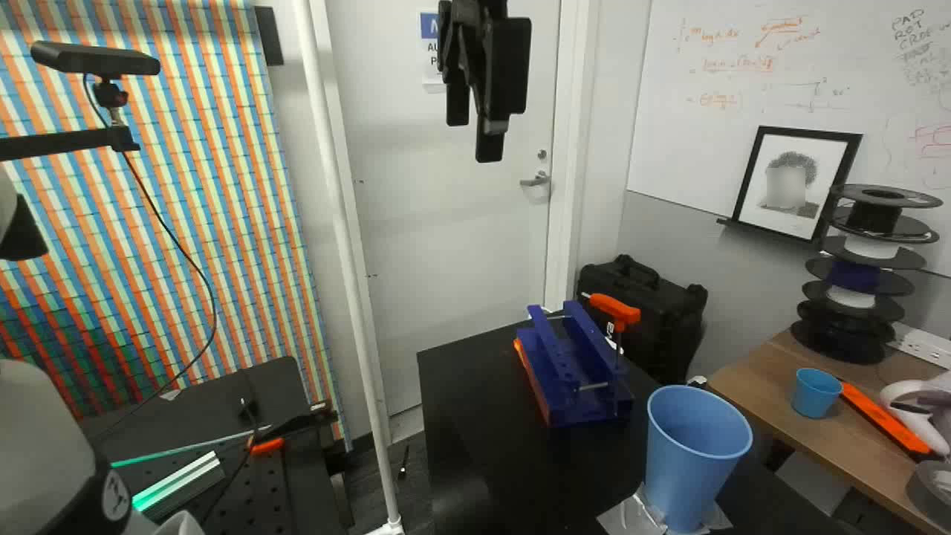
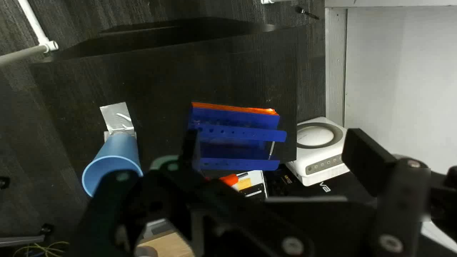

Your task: Put the orange item into the blue cup

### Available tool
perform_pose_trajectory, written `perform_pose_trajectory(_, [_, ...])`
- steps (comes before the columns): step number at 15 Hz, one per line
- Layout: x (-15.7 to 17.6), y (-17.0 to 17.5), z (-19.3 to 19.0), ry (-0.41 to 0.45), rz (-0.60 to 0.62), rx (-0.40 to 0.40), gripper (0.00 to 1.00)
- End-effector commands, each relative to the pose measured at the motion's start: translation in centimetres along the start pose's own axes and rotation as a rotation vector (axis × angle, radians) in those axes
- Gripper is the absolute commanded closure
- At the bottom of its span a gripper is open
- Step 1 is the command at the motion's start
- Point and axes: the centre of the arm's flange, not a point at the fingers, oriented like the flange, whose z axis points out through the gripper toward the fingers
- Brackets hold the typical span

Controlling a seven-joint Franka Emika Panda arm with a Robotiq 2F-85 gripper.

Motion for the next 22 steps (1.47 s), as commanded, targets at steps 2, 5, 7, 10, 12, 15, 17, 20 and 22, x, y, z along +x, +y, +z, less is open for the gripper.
perform_pose_trajectory(2, [0.2,-0.1,-0.5,0.011,-0.002,0.001,0.0])
perform_pose_trajectory(5, [0.2,-0.2,-0.9,0.02,-0.003,0.002,0.0])
perform_pose_trajectory(7, [0.2,-0.2,-0.9,0.021,-0.003,0.002,0.0])
perform_pose_trajectory(10, [0.2,-0.2,-0.9,0.021,-0.003,0.002,0.0])
perform_pose_trajectory(12, [2.5,-0.7,0.8,0.065,0.091,-0.054,0.0])
perform_pose_trajectory(15, [5.9,-1.4,4.2,0.083,0.207,-0.092,0.0])
perform_pose_trajectory(17, [8.2,-1.9,7.2,0.101,0.281,-0.121,0.0])
perform_pose_trajectory(20, [10.9,-2.2,11.6,0.147,0.383,-0.126,0.0])
perform_pose_trajectory(22, [12.7,-1.7,13.5,0.189,0.445,-0.129,0.0])
